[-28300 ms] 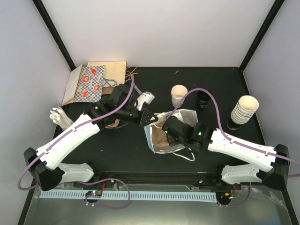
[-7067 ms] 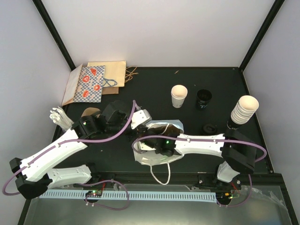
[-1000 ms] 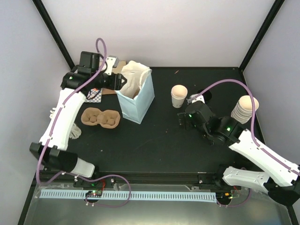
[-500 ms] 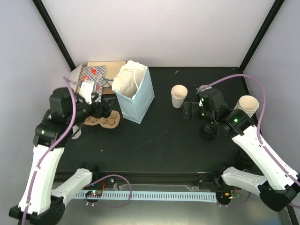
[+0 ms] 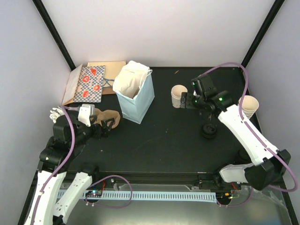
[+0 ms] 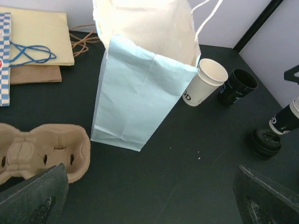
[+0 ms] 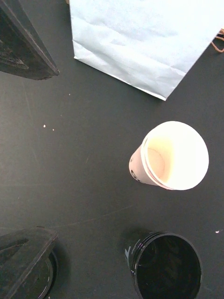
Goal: Pack the takeout coffee
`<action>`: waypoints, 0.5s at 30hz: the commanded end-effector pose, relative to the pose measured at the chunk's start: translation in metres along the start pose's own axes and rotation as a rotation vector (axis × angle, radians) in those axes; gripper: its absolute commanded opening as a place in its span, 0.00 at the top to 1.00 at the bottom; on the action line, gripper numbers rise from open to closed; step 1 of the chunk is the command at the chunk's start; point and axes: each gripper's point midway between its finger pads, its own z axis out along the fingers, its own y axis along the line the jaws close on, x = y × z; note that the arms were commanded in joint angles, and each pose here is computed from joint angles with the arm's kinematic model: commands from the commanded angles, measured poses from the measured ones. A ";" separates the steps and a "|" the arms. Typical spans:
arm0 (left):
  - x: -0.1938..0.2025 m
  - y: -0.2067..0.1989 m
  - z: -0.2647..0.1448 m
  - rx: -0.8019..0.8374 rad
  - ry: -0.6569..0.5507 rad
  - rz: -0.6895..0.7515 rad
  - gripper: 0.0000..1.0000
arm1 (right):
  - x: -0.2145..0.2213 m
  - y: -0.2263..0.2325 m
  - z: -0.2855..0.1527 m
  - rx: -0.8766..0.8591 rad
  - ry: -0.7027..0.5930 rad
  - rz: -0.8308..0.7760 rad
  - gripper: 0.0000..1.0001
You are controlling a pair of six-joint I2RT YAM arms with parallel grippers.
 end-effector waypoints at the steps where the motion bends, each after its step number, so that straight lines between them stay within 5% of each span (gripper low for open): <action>1: -0.001 0.007 -0.005 -0.029 -0.059 -0.059 0.01 | -0.018 0.001 0.008 0.022 0.006 0.055 0.12; 10: 0.017 -0.001 0.007 0.059 -0.029 -0.065 0.01 | -0.034 -0.005 0.049 0.150 0.091 0.025 0.11; 15: 0.018 -0.006 0.007 0.094 -0.039 -0.053 0.01 | -0.042 -0.008 0.067 0.199 0.116 0.038 0.19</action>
